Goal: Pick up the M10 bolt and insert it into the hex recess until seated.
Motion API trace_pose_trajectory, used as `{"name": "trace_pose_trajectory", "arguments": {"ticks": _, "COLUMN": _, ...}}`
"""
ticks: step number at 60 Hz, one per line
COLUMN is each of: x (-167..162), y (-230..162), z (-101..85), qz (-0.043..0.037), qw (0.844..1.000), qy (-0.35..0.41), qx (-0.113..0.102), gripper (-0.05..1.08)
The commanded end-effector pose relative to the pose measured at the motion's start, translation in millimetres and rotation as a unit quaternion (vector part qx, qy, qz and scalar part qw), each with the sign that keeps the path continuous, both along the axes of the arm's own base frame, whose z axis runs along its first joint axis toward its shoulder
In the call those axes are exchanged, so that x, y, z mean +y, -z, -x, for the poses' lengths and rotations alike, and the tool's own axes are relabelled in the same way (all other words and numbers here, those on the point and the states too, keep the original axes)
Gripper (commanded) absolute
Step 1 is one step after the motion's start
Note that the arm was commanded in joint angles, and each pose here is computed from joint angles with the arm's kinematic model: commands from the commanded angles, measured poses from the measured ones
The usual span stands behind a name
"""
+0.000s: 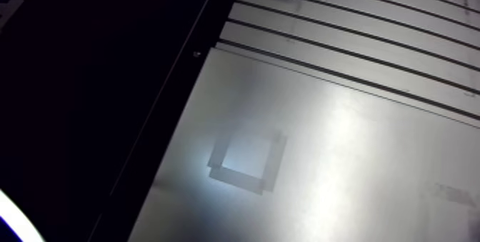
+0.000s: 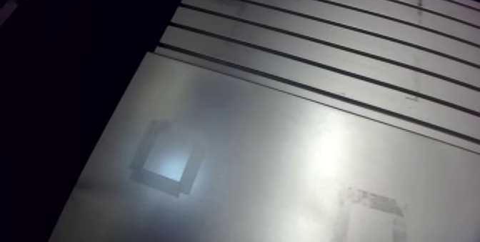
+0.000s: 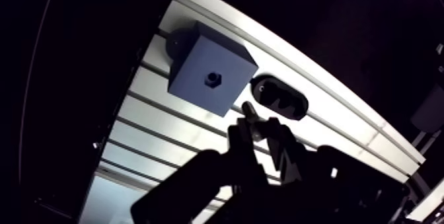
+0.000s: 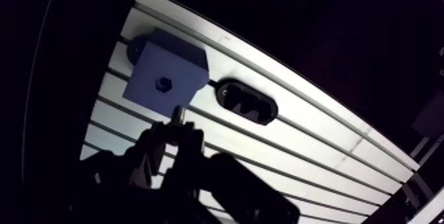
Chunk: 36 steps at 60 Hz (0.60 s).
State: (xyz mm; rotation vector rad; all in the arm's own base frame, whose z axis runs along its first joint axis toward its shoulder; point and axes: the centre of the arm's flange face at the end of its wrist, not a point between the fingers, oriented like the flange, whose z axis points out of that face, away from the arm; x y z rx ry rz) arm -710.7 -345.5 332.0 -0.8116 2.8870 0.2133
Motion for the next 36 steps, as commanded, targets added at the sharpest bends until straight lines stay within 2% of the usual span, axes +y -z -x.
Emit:
{"name": "trace_pose_trajectory", "arguments": {"ticks": 1, "x": 0, "y": 3, "z": -0.8, "qz": 0.0017, "qw": 1.0, "qy": -0.002, "qx": -0.004, "gripper": 1.02}}
{"name": "trace_pose_trajectory", "arguments": {"ticks": 4, "x": -2, "y": 8, "z": -2.1, "qz": -0.0008, "qw": 1.0, "qy": -0.002, "qx": -0.006, "gripper": 1.02}}
{"name": "trace_pose_trajectory", "arguments": {"ticks": 15, "x": -1, "y": 5, "z": -0.8, "qz": 0.0, "qw": 1.0, "qy": 0.0, "qx": -0.003, "gripper": 1.02}}
{"name": "trace_pose_trajectory", "arguments": {"ticks": 26, "x": -3, "y": 11, "z": -3.4, "qz": -0.002, "qw": 1.0, "qy": 0.001, "qx": -0.008, "gripper": 1.03}}
{"name": "trace_pose_trajectory", "arguments": {"ticks": 36, "x": -4, "y": 19, "z": -3.8, "qz": 0.0006, "qw": 1.0, "qy": 0.0, "qx": -0.003, "gripper": 1.03}}
